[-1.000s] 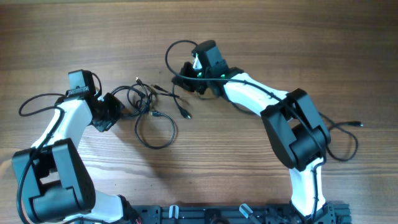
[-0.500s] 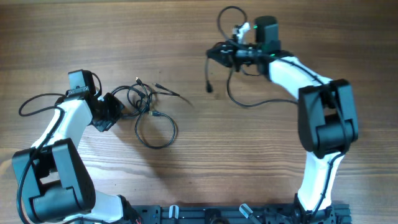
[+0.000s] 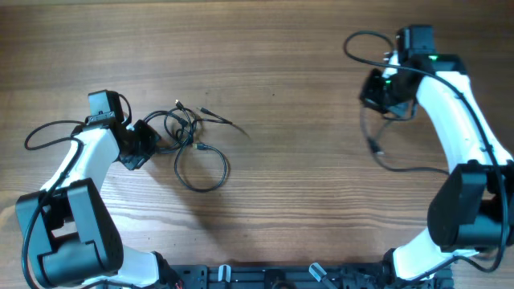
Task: Untangle cables
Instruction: 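Grasp the long black cable and drag it to the upper right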
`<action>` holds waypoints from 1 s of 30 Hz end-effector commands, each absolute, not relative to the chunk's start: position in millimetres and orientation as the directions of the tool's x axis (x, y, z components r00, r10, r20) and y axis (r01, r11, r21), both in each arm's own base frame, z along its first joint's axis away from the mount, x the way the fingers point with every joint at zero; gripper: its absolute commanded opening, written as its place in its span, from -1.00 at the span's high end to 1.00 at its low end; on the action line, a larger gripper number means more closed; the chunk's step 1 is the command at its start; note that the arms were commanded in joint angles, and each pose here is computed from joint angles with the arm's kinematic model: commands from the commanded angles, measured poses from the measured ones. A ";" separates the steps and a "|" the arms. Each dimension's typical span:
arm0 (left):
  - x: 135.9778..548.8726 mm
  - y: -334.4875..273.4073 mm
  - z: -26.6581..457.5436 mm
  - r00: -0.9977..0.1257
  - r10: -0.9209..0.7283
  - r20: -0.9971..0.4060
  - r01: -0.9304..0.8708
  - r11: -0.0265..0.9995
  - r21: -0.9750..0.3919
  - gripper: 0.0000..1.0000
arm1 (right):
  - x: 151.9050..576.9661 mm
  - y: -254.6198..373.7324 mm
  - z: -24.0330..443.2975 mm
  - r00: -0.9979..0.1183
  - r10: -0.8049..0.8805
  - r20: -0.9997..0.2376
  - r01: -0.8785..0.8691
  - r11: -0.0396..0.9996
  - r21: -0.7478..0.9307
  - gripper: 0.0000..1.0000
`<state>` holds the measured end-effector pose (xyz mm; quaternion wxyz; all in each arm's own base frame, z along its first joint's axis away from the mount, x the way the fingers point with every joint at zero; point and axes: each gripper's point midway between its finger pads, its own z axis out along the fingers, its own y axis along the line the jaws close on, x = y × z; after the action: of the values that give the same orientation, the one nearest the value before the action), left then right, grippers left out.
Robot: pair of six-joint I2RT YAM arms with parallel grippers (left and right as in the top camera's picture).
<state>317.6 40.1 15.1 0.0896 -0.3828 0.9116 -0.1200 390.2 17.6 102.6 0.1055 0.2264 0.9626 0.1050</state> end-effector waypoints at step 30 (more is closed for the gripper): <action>313.4 40.3 -3.7 -0.698 -0.708 -0.106 -0.661 0.694 -0.285 0.92 | 511.5 -124.0 272.6 -0.570 0.225 -0.790 0.341 0.940 0.022 0.59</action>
<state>321.6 41.1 5.3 0.1144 -0.3792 0.9098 -0.1238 521.5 -96.1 291.3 0.4727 0.1259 0.8720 0.0148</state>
